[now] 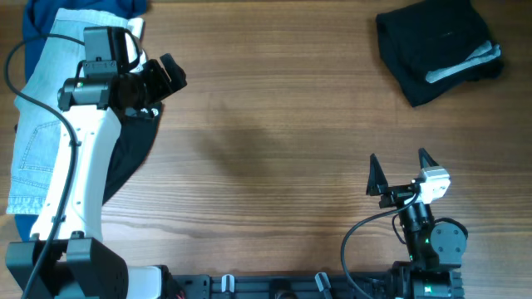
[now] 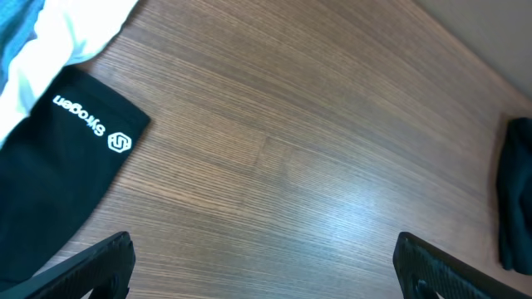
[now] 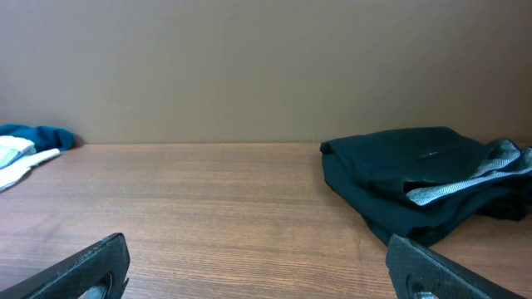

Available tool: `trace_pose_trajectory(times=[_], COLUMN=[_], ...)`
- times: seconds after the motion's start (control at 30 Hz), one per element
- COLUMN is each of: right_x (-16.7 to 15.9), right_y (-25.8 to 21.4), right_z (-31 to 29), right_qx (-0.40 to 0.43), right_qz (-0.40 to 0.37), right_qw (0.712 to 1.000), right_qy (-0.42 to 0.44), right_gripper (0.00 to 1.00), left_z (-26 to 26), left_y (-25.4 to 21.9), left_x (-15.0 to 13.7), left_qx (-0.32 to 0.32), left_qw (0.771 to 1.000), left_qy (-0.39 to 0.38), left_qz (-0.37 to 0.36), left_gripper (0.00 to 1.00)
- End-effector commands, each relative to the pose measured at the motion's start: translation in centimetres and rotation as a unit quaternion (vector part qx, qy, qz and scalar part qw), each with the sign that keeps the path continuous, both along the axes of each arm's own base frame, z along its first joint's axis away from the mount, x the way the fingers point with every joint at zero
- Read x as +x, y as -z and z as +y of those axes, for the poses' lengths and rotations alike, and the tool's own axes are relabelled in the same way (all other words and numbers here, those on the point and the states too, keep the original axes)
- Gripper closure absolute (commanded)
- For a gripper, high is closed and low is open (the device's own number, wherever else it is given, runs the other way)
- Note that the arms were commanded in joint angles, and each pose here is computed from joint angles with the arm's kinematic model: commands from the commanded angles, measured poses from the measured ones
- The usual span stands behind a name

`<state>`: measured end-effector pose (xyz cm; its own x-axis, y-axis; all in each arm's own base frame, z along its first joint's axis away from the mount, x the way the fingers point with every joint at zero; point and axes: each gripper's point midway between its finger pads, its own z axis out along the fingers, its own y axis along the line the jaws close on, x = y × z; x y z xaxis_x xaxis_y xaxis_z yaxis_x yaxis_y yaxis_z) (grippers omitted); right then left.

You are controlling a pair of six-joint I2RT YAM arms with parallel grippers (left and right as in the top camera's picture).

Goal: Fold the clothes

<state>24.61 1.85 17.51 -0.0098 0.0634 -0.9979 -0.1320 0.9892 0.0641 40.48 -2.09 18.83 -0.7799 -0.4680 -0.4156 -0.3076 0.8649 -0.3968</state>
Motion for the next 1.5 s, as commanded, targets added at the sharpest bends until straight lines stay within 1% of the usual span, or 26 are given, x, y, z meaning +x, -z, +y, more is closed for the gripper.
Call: trace_pose_trajectory(times=[0.0, 0.07, 0.1, 0.2, 0.27, 0.33, 0.43, 0.53, 0.57, 0.67, 0.8, 0.9, 1.3, 1.47], right_x=[-0.1, -0.1, -0.1, -0.1, -0.1, -0.1, -0.1, -0.1, -0.1, -0.1, -0.1, -0.1, -0.1, -0.1], right_y=[-0.3, -0.3, -0.3, -0.3, -0.3, -0.3, -0.3, -0.3, -0.3, -0.3, -0.3, -0.3, -0.3, -0.3], right_z=[-0.2, -0.2, -0.2, -0.2, -0.2, -0.2, -0.2, -0.2, -0.2, -0.2, -0.2, -0.2, -0.2, -0.2], right_qx=[0.007, 0.007, 0.007, 0.007, 0.007, 0.007, 0.007, 0.007, 0.007, 0.007, 0.007, 0.007, 0.007, 0.007], right_qz=[-0.007, -0.007, -0.007, -0.007, -0.007, -0.007, -0.007, -0.007, -0.007, -0.007, -0.007, -0.007, -0.007, -0.007], right_qw=[1.000, 1.000, 1.000, 1.000, 1.000, 1.000, 1.000, 1.000, 1.000, 1.000, 1.000, 1.000, 1.000, 1.000], right_qy=[0.007, 0.007, 0.007, 0.007, 0.007, 0.007, 0.007, 0.007, 0.007, 0.007, 0.007, 0.006, 0.007, 0.007], right_gripper=[0.00, 0.00, 0.00, 0.00, 0.00, 0.00, 0.00, 0.00, 0.00, 0.00, 0.00, 0.00, 0.00, 0.00], left_z=[0.9, 1.4, 1.4, 1.4, 1.3, 1.3, 1.3, 2.0, 2.4, 2.9, 3.3, 3.3, 3.4, 3.4], left_y=[-0.4, -0.7, -1.2, -3.2, -3.9, -3.7, -2.5, -0.9, -0.4, 0.9, 2.8, 3.2, 3.0, 1.1], left_x=[-0.2, -0.7, -0.7, -0.8, -1.5, -2.9, -4.9, -7.9, -9.3, -11.7, -13.7, -14.3, -15.4, -15.9], left_qx=[0.028, 0.041, 0.048, 0.076, 0.090, 0.102, 0.113, 0.120, 0.124, 0.133, 0.138, 0.141, 0.148, 0.152], left_qw=[1.000, 0.999, 0.999, 0.993, 0.987, 0.979, 0.970, 0.953, 0.944, 0.928, 0.916, 0.908, 0.884, 0.864], left_qy=[0.000, -0.006, 0.000, 0.025, 0.036, 0.043, 0.045, 0.025, 0.015, -0.002, -0.015, -0.017, -0.028, -0.032], left_qz=[-0.003, -0.001, -0.012, -0.082, -0.126, -0.169, -0.212, -0.276, -0.305, -0.349, -0.375, -0.393, -0.443, -0.480], left_gripper=[0.00, 0.00, 0.00, 0.00, 0.00, 0.00, 0.00, 0.00, 0.00, 0.00, 0.00, 0.00, 0.00, 0.00])
